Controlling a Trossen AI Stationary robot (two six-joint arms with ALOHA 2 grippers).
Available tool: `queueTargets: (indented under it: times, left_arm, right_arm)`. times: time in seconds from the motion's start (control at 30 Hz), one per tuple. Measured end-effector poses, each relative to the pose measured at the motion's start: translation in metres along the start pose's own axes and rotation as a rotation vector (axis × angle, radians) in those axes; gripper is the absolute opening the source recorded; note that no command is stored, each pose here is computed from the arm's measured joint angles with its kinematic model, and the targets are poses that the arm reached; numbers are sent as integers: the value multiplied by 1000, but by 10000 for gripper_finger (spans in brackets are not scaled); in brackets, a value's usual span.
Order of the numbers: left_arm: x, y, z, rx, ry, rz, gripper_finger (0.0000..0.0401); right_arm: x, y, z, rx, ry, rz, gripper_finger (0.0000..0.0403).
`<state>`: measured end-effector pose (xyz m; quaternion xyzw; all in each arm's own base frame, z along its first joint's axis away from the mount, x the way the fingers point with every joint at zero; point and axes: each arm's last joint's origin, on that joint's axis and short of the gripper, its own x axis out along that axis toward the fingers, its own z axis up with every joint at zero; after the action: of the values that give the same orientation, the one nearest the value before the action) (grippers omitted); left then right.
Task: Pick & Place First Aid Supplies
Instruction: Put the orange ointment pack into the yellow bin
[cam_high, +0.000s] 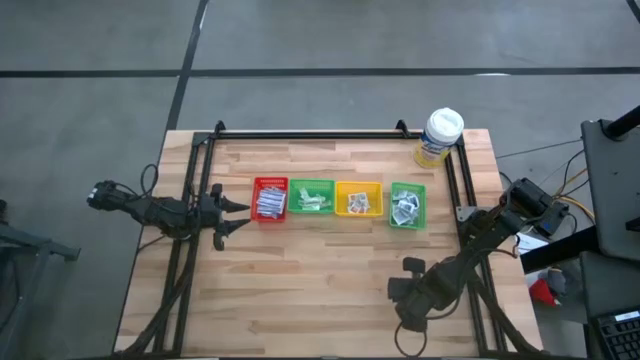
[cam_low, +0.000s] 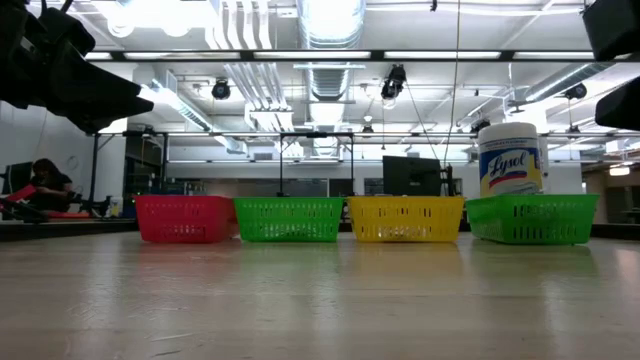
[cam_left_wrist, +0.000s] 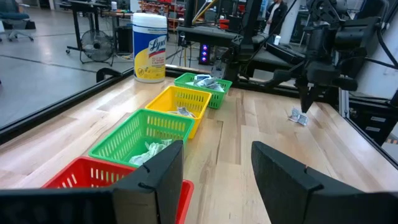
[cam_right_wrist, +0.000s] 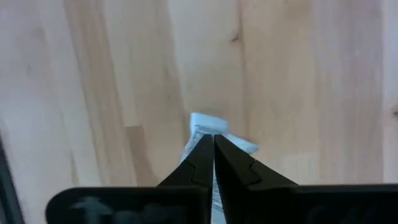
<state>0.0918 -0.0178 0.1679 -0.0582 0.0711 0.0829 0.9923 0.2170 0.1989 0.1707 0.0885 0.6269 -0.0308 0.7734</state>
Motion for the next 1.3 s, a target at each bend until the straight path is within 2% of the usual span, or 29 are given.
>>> queueTargets:
  times: [0.13,0.4,0.53,0.93,1.3]
  left_arm:
    - [0,0,0,0,0,0,188]
    - [0,0,0,0,0,-1,188]
    - [0,0,0,0,0,-1,188]
    - [0,0,0,0,-1,0,188]
    - [0,0,0,0,0,0,188]
  right_arm:
    - [0,1,0,-29,21,25,37]
    - [2,0,1,-102,13,15,117]
    - [7,0,2,-133,22,2,137]
    - [22,-12,7,-136,59,-49,140]
    - [25,-12,5,-126,72,-12,139]
